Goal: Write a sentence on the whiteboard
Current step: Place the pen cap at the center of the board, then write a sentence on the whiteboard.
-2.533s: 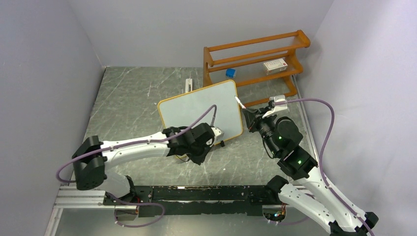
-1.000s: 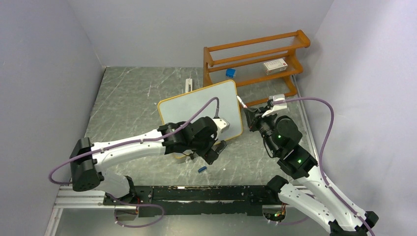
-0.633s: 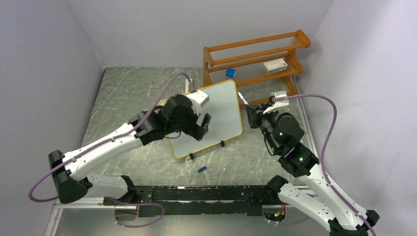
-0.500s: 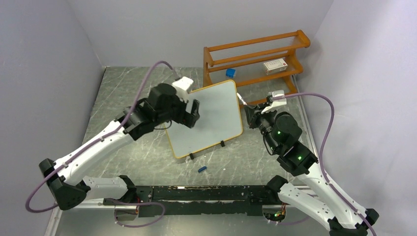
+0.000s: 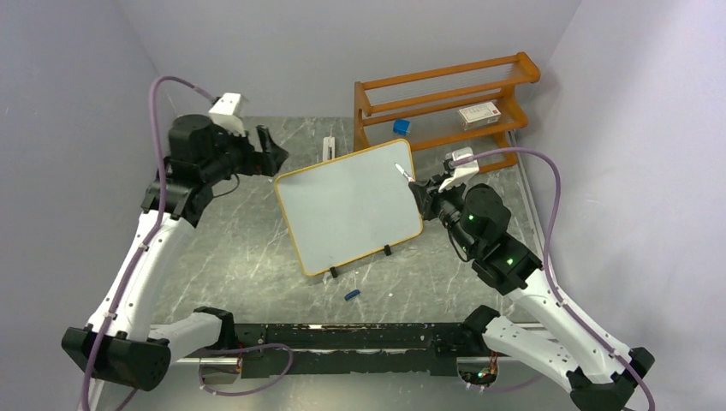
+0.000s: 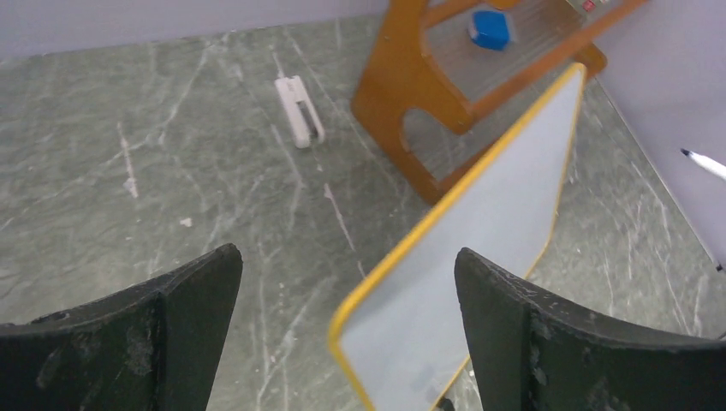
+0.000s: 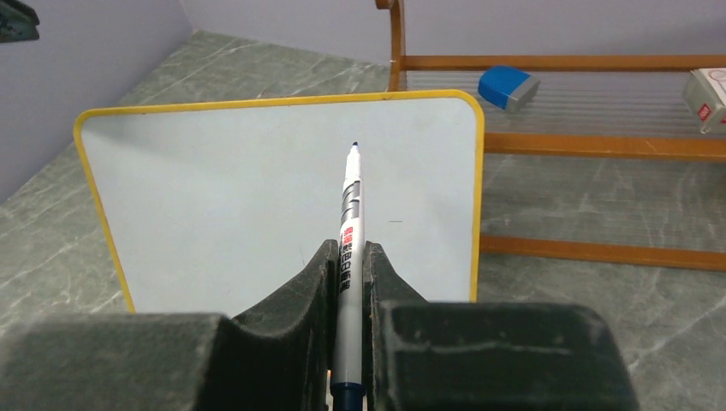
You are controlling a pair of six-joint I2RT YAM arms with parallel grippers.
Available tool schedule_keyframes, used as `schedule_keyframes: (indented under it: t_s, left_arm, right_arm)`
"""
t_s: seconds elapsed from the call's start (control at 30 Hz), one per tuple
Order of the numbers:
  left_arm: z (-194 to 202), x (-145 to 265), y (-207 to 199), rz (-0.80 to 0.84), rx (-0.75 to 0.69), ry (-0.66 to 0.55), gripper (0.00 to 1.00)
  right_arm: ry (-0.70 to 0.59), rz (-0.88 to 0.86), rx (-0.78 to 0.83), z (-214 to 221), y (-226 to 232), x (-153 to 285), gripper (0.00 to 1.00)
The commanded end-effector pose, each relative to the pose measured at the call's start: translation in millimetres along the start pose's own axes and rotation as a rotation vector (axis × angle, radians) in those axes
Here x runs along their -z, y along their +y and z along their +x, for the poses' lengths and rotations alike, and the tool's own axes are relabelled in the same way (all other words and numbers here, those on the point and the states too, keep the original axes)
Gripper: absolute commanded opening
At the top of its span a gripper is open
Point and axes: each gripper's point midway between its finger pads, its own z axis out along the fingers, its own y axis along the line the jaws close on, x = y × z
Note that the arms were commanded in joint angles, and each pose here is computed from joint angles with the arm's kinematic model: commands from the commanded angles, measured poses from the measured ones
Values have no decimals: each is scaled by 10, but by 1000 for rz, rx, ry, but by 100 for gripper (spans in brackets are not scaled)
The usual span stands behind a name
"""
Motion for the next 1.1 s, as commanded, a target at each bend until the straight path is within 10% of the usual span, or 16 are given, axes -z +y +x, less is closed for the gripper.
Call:
schedule_keyframes:
  t_s: [0.0,0.6,1.07]
  left_arm:
    - [14,34,170,139,72,-25,96]
    - [511,-182,236,502,163,53,83]
    - [724,-315,-38,683,191,140,44]
  right_arm:
    - [-32,-82,22,-161,158,-24,0]
    - [12,-295,39,46,665,-133,0]
    - [23,-352,69,122,991,-196,0]
